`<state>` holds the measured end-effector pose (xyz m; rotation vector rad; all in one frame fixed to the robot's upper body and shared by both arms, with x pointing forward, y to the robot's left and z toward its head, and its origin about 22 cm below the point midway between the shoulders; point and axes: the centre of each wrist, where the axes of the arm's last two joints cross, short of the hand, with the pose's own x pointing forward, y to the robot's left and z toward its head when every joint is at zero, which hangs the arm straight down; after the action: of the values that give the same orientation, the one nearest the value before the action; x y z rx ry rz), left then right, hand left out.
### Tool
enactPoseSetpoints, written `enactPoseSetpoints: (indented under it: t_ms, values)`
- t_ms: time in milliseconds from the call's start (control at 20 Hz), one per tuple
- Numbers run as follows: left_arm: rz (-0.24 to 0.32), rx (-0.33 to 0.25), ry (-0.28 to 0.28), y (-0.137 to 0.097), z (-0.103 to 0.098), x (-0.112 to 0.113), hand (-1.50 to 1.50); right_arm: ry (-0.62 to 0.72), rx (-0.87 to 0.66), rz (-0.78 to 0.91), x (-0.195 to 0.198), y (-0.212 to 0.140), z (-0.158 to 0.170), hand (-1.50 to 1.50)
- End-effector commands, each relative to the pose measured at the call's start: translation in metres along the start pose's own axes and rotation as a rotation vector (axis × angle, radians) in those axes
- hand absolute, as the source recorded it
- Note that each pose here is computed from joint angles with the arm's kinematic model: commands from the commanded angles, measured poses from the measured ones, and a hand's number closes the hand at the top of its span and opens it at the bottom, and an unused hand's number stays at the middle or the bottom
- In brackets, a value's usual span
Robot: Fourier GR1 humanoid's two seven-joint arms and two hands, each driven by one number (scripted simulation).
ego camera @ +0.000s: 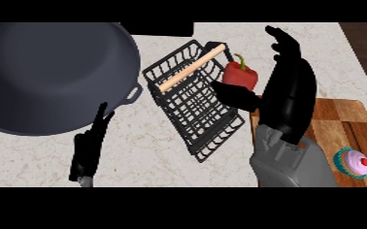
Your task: Pick the bell pepper from the cutting board and place it in the tiered basket
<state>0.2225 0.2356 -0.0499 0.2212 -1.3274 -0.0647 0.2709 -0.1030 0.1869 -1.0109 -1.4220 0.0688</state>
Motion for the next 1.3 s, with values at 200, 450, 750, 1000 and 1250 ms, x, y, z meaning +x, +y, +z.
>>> enactPoseSetpoints:
  t_ms: [200, 450, 750, 1000, 1250]
  values:
    - [-0.011, 0.034, 0.034, 0.007, 0.005, -0.011, 0.0, 0.095, -0.321, -0.335, 0.017, -0.027, -0.006, -1.5]
    - [0.014, 0.074, 0.059, 0.016, 0.009, -0.017, 0.0, 0.205, -0.498, -0.329, -0.004, -0.062, -0.004, -1.5]
    - [0.015, 0.083, 0.061, 0.012, 0.016, -0.024, 0.0, 0.256, -0.563, -0.378, -0.039, -0.128, 0.041, -1.5]
    - [0.031, 0.132, 0.066, 0.03, 0.017, -0.017, 0.0, 0.262, -0.554, -0.364, -0.069, -0.178, 0.089, -1.5]
    - [0.025, 0.142, 0.082, 0.035, 0.023, -0.023, 0.0, 0.229, -0.489, -0.367, -0.078, -0.189, 0.104, -1.5]
